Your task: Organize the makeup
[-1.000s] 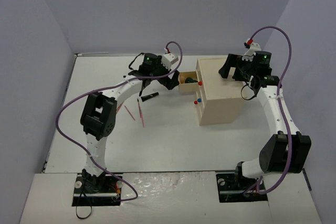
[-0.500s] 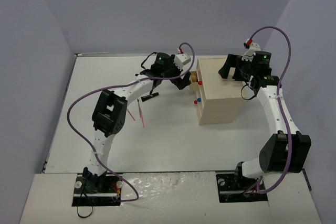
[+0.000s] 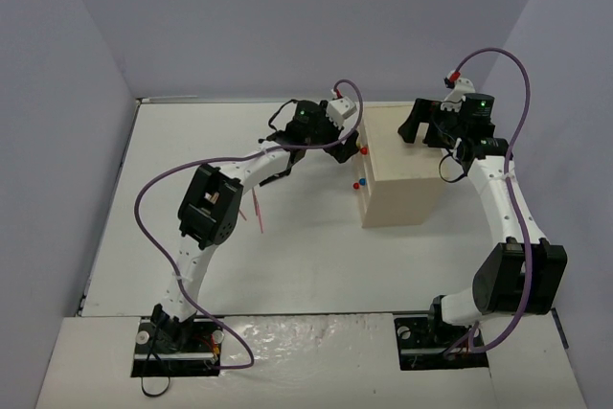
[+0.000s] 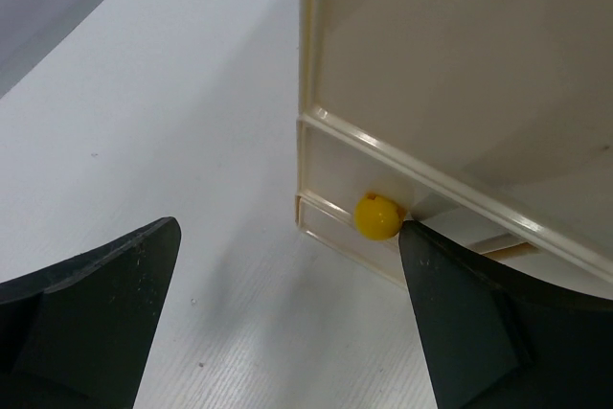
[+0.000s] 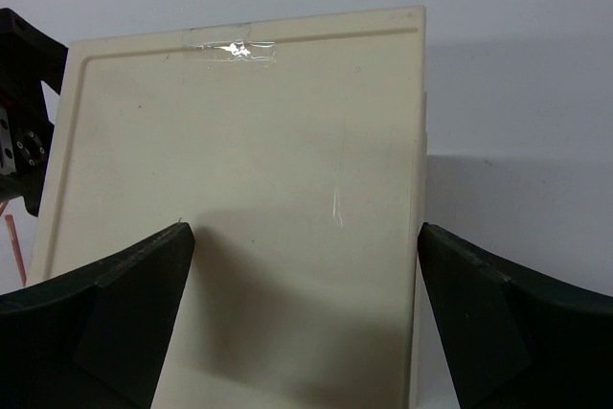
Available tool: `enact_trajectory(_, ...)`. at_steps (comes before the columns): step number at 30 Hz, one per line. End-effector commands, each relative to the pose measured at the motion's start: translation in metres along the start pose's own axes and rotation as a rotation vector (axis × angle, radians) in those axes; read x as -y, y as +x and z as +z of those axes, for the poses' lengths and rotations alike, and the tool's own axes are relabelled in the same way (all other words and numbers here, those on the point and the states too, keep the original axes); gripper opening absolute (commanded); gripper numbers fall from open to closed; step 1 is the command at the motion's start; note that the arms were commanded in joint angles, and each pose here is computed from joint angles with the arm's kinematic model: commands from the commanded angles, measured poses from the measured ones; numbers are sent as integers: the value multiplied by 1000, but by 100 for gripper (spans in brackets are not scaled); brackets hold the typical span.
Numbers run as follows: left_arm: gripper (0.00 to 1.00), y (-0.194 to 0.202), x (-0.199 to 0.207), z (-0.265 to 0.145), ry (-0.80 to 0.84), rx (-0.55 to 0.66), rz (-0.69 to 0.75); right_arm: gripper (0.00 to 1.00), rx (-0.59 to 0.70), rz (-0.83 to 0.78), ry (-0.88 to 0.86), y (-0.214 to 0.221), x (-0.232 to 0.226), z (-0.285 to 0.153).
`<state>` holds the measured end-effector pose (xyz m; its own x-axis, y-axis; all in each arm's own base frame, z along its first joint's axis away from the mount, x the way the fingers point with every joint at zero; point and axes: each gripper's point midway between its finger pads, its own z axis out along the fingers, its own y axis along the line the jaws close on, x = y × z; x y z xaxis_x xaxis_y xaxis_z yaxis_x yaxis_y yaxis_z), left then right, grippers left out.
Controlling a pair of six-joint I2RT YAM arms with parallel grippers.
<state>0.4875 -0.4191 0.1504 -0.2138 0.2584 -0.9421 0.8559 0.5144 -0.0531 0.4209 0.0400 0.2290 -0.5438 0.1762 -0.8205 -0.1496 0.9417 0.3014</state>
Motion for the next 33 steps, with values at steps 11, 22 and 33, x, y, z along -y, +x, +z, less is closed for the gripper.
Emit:
enact_trajectory(11,97,-90,-38,-96,-224,191,-109,100,249,-98,94,-92,-8,-38)
enact_trajectory(22,95,-58,33,-148,-114,132,-439,100,293,-234,89,-86,-44,-62)
enact_trajectory(33,86,-25,102,-118,67,117,-773,100,203,-303,19,-24,-74,-45)
